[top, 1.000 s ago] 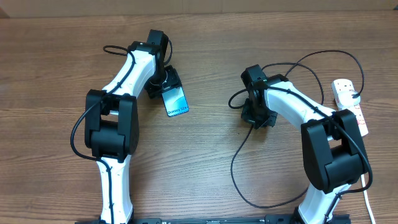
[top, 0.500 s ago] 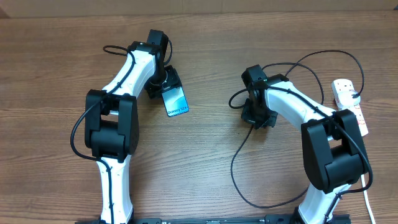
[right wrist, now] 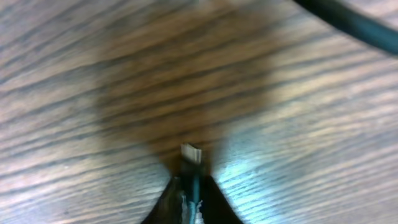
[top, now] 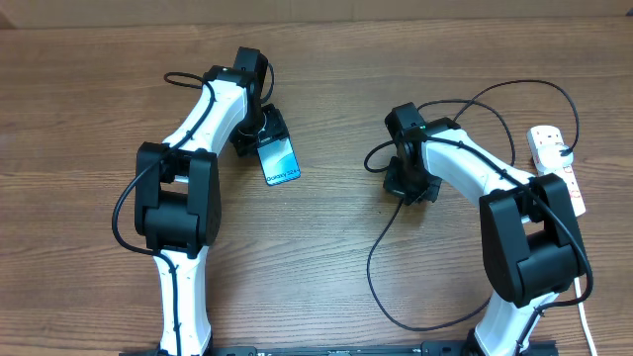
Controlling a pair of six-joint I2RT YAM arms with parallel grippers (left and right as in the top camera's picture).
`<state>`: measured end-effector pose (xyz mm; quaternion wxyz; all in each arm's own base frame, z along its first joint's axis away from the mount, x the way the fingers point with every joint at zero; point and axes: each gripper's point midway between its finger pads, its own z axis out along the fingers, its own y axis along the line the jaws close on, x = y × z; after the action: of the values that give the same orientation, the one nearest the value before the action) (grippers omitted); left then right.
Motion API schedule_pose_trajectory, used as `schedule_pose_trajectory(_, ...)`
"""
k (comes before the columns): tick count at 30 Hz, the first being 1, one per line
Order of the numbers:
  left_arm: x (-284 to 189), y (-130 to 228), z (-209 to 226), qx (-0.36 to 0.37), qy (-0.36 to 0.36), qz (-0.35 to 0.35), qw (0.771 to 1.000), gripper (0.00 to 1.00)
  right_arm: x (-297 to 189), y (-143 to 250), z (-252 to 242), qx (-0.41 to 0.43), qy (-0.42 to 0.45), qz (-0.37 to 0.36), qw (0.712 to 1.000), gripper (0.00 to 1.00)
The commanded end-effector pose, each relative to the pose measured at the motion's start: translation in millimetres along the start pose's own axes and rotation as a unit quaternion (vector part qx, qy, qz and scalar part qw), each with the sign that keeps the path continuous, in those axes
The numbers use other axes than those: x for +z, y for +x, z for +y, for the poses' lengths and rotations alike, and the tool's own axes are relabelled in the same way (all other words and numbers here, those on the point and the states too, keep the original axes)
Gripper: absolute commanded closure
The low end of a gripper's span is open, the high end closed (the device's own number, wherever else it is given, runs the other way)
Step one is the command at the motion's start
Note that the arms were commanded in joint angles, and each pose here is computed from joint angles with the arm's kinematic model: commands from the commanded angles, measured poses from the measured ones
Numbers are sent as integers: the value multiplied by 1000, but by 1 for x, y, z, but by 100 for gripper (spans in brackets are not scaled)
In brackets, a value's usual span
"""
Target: Plug charger to phone and switch on socket
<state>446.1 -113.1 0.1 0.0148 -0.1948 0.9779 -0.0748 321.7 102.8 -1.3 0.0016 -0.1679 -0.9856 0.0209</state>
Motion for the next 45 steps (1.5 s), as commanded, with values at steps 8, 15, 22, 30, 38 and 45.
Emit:
schedule_pose_trajectory(8, 70, 35, 33, -2, -56, 81, 995, 39, 26, 25, 7, -36, -30, 64, 997, 96)
schedule_pose_trajectory(15, 70, 35, 33, 12, -55, 81, 995, 0, 26, 23, 11, -36, -37, 59, 997, 96)
schedule_pose_trajectory(22, 70, 40, 31, 15, -59, 86, 994, 1, 26, 23, 11, -52, -38, 58, 996, 96)
schedule_pose_trajectory(30, 67, 65, 32, 19, -111, 101, 988, 24, 25, 26, 16, -76, -55, 66, 993, 96)
schedule_pose_trajectory(38, 68, 72, 27, 29, -117, 105, 987, 15, 25, 26, 16, -77, -55, 66, 993, 96)
schedule_pose_trajectory(45, 67, 74, 28, 27, -117, 108, 987, 0, 25, 26, 16, -77, -55, 66, 993, 96)
